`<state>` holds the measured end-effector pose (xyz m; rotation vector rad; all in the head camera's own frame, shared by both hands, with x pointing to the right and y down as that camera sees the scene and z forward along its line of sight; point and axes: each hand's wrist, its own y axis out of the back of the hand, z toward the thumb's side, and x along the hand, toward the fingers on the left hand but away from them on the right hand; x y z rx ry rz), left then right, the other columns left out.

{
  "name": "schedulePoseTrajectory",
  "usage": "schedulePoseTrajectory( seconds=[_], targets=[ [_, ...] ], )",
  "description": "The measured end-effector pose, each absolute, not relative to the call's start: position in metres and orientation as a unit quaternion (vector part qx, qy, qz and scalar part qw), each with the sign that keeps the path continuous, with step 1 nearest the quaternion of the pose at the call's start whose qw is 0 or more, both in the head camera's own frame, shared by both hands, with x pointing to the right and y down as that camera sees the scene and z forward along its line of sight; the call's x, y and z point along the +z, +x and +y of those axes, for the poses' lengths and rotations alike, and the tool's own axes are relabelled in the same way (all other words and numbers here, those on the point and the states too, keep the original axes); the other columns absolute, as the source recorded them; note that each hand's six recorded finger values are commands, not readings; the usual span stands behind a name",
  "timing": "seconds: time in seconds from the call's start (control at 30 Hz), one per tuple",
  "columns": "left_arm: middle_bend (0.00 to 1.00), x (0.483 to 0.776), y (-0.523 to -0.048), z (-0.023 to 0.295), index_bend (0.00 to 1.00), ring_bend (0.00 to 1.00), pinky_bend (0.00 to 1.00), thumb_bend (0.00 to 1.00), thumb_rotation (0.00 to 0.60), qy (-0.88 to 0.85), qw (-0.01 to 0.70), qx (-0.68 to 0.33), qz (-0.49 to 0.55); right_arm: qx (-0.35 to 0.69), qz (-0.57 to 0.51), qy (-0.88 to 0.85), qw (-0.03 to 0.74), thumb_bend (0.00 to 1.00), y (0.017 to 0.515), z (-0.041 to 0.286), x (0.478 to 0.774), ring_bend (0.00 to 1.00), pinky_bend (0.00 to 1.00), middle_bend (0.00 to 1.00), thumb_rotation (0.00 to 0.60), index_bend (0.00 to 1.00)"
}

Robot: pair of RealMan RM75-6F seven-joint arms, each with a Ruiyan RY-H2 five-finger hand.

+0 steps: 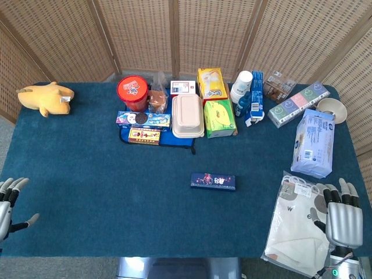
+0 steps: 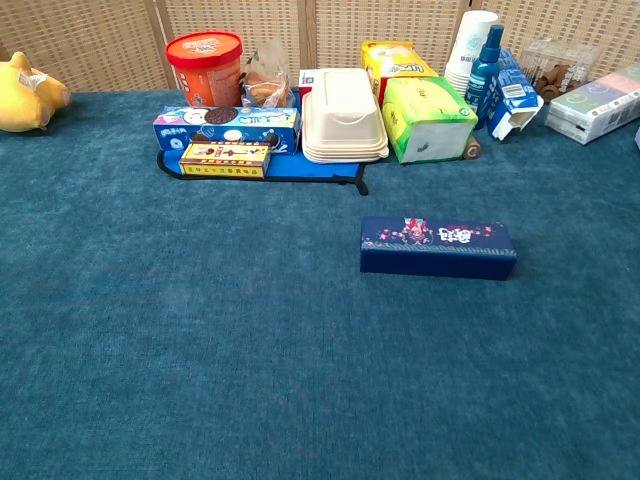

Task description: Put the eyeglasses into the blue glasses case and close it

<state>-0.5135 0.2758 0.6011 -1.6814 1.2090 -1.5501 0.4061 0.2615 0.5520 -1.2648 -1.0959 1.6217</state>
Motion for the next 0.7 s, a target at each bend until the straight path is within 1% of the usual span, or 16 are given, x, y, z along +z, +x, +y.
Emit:
schedulePoseTrajectory(
  seconds=[0.3, 0.7],
  targets=[
    [0.13, 0.597, -0.505, 0.272, 0.12, 0.00, 0.00, 0.13, 0.600, -0.626, 0.283, -0.569, 0.451, 0.629, -0.435, -0.503, 0.403, 0.29, 0.408, 0.261, 0.544, 0.11, 0.14, 0.31, 0.600, 0.30],
    [0.13, 0.586, -0.507, 0.270, 0.12, 0.00, 0.00, 0.13, 0.600, -0.620, 0.289, -0.568, 0.457, 0.622, -0.439, -0.515, 0.393, 0.29, 0.407, 0.260, 0.547, 0.11, 0.13, 0.31, 0.600, 0.30]
  ],
)
